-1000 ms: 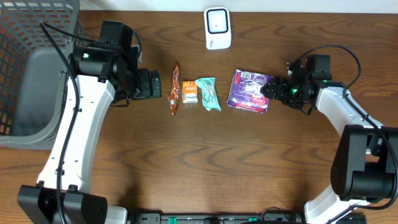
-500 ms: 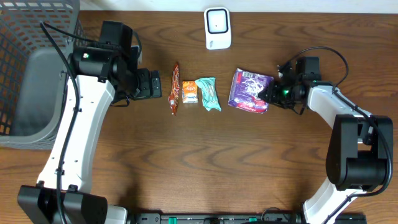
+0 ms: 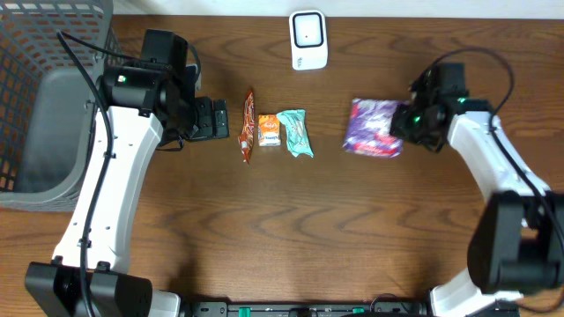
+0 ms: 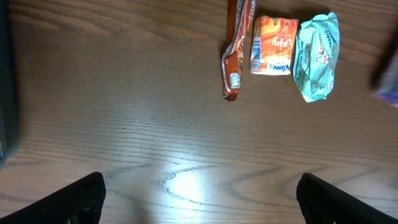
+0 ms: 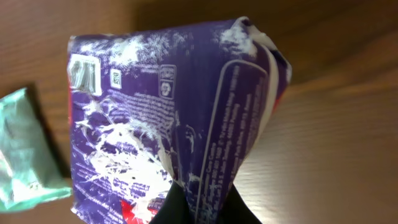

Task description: Scan the item barcode

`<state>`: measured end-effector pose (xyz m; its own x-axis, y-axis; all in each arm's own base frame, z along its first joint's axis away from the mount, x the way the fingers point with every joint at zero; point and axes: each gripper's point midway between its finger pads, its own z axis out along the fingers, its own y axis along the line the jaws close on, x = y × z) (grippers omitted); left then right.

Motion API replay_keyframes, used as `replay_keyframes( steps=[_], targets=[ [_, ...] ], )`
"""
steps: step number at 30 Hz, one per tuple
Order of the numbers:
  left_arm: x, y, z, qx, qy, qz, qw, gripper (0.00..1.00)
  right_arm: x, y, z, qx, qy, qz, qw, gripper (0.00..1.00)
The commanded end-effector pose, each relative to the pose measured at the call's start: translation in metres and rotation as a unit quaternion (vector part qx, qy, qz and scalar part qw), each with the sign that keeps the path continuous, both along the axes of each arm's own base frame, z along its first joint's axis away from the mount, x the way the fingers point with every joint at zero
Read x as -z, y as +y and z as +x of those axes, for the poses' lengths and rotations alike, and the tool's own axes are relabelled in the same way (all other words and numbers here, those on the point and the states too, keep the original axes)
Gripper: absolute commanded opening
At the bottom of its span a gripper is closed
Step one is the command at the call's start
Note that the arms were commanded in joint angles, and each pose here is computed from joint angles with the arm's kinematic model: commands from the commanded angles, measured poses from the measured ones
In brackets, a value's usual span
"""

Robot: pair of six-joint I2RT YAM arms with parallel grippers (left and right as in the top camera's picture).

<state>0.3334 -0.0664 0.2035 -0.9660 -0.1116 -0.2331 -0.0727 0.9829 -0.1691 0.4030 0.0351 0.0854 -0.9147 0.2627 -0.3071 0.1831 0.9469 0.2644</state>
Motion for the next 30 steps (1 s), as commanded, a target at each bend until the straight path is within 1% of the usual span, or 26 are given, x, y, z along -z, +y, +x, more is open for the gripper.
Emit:
replay_keyframes(
  steps=[1,6,9,13,18,23,24,26,28,29,30],
  targets=[
    [0.002,0.002,-0.001,-0.004,0.004,0.005,1.0,0.98,-0.059,-0.047,0.004,0.051,-0.054,-0.184,0.98,0.01],
    [0.002,0.002,-0.001,-0.004,0.004,0.005,1.0,0.98,-0.08,-0.083,-0.021,0.091,-0.031,-0.346,0.933,0.01],
    [0.002,0.002,-0.001,-0.004,0.004,0.005,1.0,0.97,-0.084,-0.091,-0.031,0.093,-0.015,-0.395,0.914,0.01],
    [0.002,0.002,-0.001,-0.004,0.004,0.005,1.0,0.98,-0.077,-0.092,-0.035,0.075,0.004,-0.41,0.909,0.01],
    [0.002,0.002,-0.001,-0.004,0.004,0.005,1.0,0.98,-0.055,-0.092,-0.037,0.049,0.041,-0.423,0.904,0.01],
    [0.002,0.002,-0.001,-0.004,0.004,0.005,1.0,0.98,-0.025,-0.075,-0.033,0.01,0.069,-0.429,0.901,0.01],
    [0.002,0.002,-0.001,-0.004,0.004,0.005,1.0,0.98,-0.015,-0.063,-0.03,-0.007,0.072,-0.43,0.9,0.01],
    [0.002,0.002,-0.001,-0.004,0.004,0.005,1.0,0.98,-0.01,-0.046,-0.029,-0.019,0.065,-0.426,0.902,0.08],
    [0.002,0.002,-0.001,-0.004,0.004,0.005,1.0,0.98,-0.007,-0.024,-0.025,-0.037,0.048,-0.412,0.909,0.18],
    [0.002,0.002,-0.001,-0.004,0.004,0.005,1.0,0.98,-0.006,-0.011,-0.023,-0.047,0.038,-0.4,0.914,0.29],
    [0.002,0.002,-0.001,-0.004,0.004,0.005,1.0,0.98,-0.004,0.004,-0.02,-0.059,0.025,-0.385,0.921,0.38]
  ],
)
